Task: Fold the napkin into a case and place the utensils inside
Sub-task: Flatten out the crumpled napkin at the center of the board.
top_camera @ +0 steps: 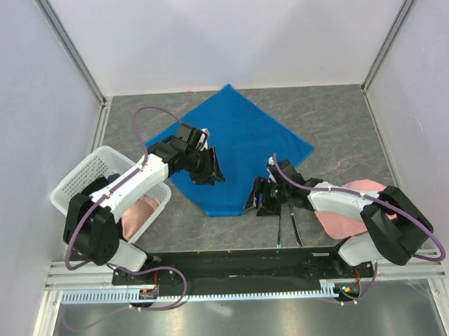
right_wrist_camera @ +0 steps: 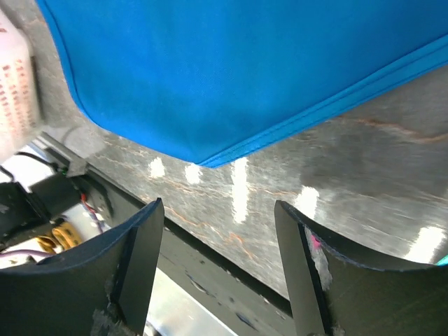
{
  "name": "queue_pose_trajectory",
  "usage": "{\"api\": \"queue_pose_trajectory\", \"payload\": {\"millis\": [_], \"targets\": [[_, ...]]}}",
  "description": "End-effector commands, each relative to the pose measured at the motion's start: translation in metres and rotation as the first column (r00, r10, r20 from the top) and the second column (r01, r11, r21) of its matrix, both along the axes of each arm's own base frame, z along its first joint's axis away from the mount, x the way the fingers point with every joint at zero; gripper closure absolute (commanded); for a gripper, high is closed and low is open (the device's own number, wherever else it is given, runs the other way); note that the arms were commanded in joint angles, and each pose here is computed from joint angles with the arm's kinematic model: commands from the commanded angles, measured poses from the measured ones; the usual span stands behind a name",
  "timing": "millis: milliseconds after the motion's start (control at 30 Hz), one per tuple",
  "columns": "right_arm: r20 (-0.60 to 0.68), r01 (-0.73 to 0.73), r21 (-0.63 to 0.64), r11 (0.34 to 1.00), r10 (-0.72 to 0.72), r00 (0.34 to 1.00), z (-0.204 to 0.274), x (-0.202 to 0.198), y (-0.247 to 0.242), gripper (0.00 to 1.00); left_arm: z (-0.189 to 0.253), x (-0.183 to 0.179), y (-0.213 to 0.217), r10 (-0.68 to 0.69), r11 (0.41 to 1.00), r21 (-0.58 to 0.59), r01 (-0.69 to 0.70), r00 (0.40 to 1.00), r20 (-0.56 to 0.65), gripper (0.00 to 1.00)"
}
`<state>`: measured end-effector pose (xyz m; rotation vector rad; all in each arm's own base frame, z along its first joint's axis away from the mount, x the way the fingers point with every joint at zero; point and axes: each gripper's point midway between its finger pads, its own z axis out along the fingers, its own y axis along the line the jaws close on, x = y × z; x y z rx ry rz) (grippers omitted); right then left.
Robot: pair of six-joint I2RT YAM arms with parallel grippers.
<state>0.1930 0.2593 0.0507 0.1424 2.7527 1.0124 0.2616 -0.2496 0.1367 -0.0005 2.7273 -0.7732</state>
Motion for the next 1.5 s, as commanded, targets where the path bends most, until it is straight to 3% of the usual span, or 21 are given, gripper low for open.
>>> {"api": "queue_pose_trajectory", "payload": {"millis": [0, 433, 667, 800, 867, 933, 1033, 1233, 1400, 1467], "targets": [[0.037, 0.104, 0.187, 0.977, -0.112, 0.993, 0.019, 0.006, 0.035, 0.27, 0.000, -0.020, 0.011, 0.045, 0.999, -0.006, -0.046, 0.998, -0.040, 0.50], [0.056, 0.163, 0.163, 0.973, -0.174, 0.983, -0.013, 0.018, 0.067, 0.30, 0.021, -0.038, 0.026, 0.060, 0.997, -0.040, -0.059, 0.998, 0.034, 0.49], [0.140, 0.093, 0.278, 0.956, -0.136, 0.981, 0.061, 0.056, 0.099, 0.33, 0.028, -0.035, 0.038, 0.043, 0.999, 0.017, -0.044, 0.995, 0.095, 0.48], [0.123, 0.137, 0.312, 0.940, -0.182, 0.976, 0.084, 0.098, 0.078, 0.32, 0.025, -0.032, 0.040, 0.015, 0.998, 0.052, -0.020, 0.995, 0.102, 0.48], [0.069, 0.089, 0.302, 0.949, -0.115, 0.991, 0.087, 0.091, 0.079, 0.31, 0.021, -0.034, 0.037, -0.005, 0.999, 0.050, 0.001, 0.997, 0.078, 0.47], [0.035, 0.034, 0.257, 0.966, -0.045, 0.998, 0.083, 0.073, 0.072, 0.30, 0.015, -0.039, 0.034, -0.024, 0.999, 0.041, 0.022, 0.999, 0.044, 0.45], [0.096, 0.025, 0.209, 0.978, -0.046, 0.994, 0.094, 0.063, 0.049, 0.27, 0.008, -0.045, 0.028, -0.065, 0.997, 0.031, 0.064, 0.998, 0.025, 0.43], [0.201, 0.159, -0.001, 0.987, -0.156, 0.967, 0.091, 0.113, -0.038, 0.24, -0.020, -0.071, 0.001, -0.218, 0.967, 0.140, 0.214, 0.976, 0.012, 0.46], [0.162, 0.315, -0.288, 0.904, -0.278, 0.947, 0.057, 0.154, -0.130, 0.32, -0.055, -0.109, -0.022, -0.356, 0.894, 0.281, 0.350, 0.934, -0.030, 0.50], [0.195, 0.336, -0.316, 0.887, -0.286, 0.938, 0.062, 0.171, -0.146, 0.34, -0.063, -0.114, -0.023, -0.383, 0.863, 0.349, 0.365, 0.924, -0.019, 0.51]]}}
